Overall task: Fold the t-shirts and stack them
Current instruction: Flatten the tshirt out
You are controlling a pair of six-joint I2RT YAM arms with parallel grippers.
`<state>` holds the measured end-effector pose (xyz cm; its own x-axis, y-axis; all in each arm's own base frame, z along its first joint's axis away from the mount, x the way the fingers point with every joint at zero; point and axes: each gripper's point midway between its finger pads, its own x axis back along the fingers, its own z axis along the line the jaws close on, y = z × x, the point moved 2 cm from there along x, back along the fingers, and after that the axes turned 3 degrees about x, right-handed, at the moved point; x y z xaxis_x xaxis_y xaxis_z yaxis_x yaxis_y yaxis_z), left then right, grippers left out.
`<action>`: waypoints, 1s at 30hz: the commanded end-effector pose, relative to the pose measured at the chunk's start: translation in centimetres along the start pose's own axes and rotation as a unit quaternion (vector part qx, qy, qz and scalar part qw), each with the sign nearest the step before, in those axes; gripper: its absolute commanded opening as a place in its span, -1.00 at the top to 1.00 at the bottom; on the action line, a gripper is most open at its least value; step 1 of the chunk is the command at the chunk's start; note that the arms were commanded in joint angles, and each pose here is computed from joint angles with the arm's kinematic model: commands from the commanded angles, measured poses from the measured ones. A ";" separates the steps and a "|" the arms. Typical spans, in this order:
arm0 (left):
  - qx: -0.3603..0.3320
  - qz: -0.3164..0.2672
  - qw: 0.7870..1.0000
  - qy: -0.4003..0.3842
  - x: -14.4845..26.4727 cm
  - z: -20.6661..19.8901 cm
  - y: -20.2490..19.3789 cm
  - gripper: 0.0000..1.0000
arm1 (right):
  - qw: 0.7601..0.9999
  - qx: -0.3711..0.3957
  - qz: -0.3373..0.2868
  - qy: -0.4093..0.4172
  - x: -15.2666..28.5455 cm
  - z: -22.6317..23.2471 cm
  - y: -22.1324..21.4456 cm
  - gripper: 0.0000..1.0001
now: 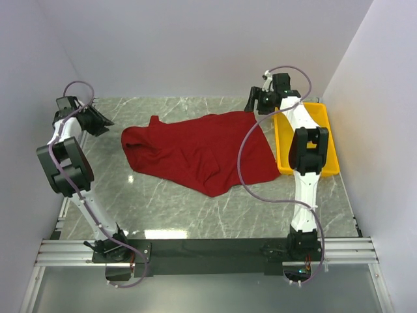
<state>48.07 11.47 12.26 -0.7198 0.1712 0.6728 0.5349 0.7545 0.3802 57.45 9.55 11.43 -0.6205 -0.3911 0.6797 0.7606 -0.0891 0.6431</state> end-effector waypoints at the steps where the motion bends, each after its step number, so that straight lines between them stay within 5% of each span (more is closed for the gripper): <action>1: -0.075 -0.078 0.994 -0.024 4.3 -5.0 2.6 0.10 | 0.978 0.175 -0.050 0.100 6.9 5.2 2.9 -0.66; 6: -0.130 0.005 0.989 -0.075 4.9 -8.3 -5.2 0.03 | 0.927 0.320 -0.013 0.197 11.0 7.6 -1.8 -0.64; 9: -0.168 0.080 0.980 -0.070 3.6 -9.3 -11.9 0.02 | 0.918 0.325 0.051 0.224 11.9 7.0 -7.1 -0.63; 14: -0.268 0.109 0.957 -0.025 1.1 -10.9 -18.5 0.00 | 0.917 0.304 0.080 0.245 13.1 7.4 -10.6 -0.61; 22: -0.430 0.076 0.899 -0.032 -3.2 -14.9 -20.7 -0.02 | 0.925 0.273 0.091 0.246 13.8 7.5 -12.9 -0.60; 30: -0.473 0.156 0.867 -0.008 -5.9 -13.7 -23.8 0.02 | 0.927 0.275 0.092 0.237 14.4 7.3 -13.5 -0.60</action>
<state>46.07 -16.36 7.97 -0.5090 0.3090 0.8034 0.8228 -0.0995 0.5596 37.01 11.62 13.47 -0.2074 -0.7125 0.6703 0.5946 0.4523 0.6648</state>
